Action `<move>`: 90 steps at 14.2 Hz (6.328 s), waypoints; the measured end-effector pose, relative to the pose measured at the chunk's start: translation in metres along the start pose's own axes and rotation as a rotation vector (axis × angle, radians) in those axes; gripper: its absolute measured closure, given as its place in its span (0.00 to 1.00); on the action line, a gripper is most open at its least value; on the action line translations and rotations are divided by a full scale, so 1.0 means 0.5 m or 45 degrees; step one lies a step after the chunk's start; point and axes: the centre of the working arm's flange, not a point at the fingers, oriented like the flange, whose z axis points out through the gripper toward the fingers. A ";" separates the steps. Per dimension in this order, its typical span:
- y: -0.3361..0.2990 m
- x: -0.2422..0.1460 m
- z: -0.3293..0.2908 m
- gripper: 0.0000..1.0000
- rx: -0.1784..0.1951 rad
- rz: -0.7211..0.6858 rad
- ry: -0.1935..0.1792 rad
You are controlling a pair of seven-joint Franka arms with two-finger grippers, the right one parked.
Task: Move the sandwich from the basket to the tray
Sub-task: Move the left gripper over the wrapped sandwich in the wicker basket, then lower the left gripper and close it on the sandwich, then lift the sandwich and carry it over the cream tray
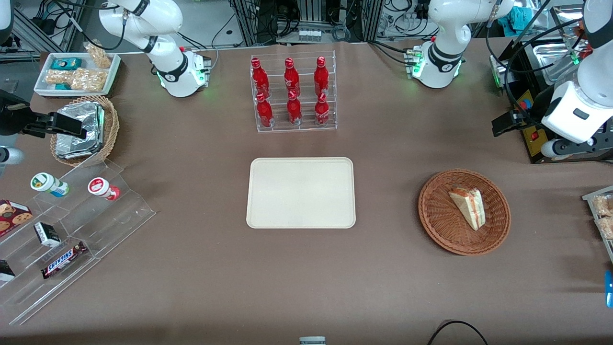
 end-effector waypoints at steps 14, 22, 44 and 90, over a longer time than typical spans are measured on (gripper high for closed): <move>-0.183 0.163 0.213 0.00 -0.051 -0.247 -0.122; -0.215 0.197 0.528 0.00 -0.115 -0.332 0.064; -0.127 0.238 0.691 0.00 -0.202 -0.329 -0.039; 0.902 -0.048 0.733 0.76 -0.138 0.168 0.088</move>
